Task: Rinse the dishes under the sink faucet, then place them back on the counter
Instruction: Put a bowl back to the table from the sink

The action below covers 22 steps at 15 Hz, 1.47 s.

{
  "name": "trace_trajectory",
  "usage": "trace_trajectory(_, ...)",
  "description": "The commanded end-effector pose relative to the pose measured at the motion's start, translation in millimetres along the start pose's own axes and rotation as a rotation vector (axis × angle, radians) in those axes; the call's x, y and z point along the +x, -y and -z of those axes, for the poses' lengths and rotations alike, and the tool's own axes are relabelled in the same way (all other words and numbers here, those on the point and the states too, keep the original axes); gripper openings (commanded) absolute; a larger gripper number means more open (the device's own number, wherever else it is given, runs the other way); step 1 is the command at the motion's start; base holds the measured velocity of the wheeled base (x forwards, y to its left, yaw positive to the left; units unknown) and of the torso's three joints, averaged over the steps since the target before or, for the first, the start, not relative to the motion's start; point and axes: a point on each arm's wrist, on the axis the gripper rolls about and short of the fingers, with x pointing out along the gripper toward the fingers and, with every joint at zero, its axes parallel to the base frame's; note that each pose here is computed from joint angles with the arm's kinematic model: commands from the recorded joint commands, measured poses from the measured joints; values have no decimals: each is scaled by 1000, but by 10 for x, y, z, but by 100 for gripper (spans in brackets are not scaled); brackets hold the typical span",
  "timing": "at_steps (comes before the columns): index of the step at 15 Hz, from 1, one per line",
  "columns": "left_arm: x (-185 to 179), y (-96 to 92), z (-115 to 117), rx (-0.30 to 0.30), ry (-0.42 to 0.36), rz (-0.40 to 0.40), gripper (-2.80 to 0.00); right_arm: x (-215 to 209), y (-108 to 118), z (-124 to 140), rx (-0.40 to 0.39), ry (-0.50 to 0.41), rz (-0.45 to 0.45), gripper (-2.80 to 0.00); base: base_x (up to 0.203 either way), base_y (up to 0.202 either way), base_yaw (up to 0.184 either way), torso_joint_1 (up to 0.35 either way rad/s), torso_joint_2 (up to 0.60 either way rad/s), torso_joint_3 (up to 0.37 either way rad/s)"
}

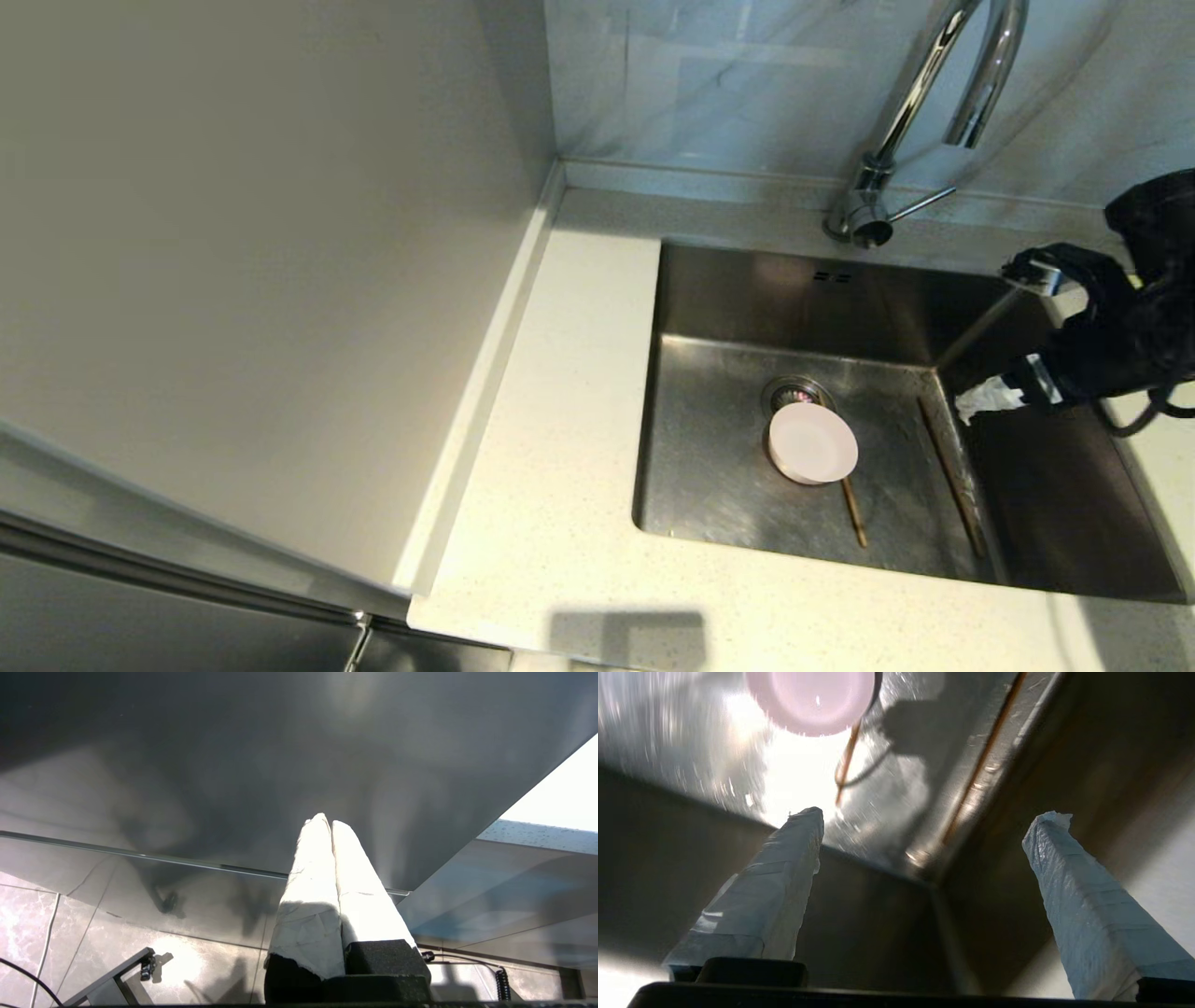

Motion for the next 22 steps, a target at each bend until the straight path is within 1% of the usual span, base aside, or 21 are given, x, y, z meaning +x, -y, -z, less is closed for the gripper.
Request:
trace_trajectory(1,-2,0,0,-1,3,-1,-280,465,-131,12,106,-105,-8,0,0,0,0,0,0,0)
trace_trajectory(2,-2,0,0,-1,3,-1,-280,605,-183,26,152,-138,-1,0,0,0,0,0,0,0)
trace_trajectory(3,-2,0,0,-1,3,-1,-280,720,-216,33,174,-159,7,0,0,0,0,0,0,0)
trace_trajectory(4,-2,0,0,-1,3,-1,-280,845,-230,24,181,-160,14,0,0,0,0,0,0,0)
trace_trajectory(5,-2,0,0,-1,3,-1,-280,953,-232,1,184,-134,20,0,0,0,0,0,0,0)
trace_trajectory(7,-2,0,0,-1,3,-1,-280,1089,-241,13,178,-133,19,0,0,0,0,0,0,0)
trace_trajectory(8,-2,0,0,-1,3,-1,-280,1118,-246,22,158,-139,11,0,0,0,0,0,0,0)
trace_trajectory(11,-2,0,0,-1,3,-1,-280,1251,-317,23,136,-151,-5,0,0,0,0,0,0,0)
trace_trajectory(13,-2,0,0,-1,3,-1,-280,1418,-329,18,138,-136,-5,0,0,0,0,0,0,0)
trace_trajectory(14,-2,0,0,-1,3,-1,-280,1515,-331,7,141,-111,-3,0,0,0,0,0,0,0)
trace_trajectory(15,-2,0,0,-1,3,-1,-280,1598,-337,3,144,-91,-13,0,0,0,0,0,0,0)
trace_trajectory(16,-2,0,0,-1,3,-1,-280,1682,-343,8,150,-78,-47,0,0,0,0,0,0,0)
trace_trajectory(17,-2,0,0,-1,3,-1,-280,1752,-344,15,154,-75,-71,0,0,0,0,0,0,0)
trace_trajectory(19,-2,0,0,-1,3,-1,-280,1897,-337,4,158,-77,-89,0,0,0,0,0,0,0)
trace_trajectory(22,-2,0,0,-1,3,-1,-280,2031,-344,-53,157,-58,-137,0,0,0,0,0,0,0)
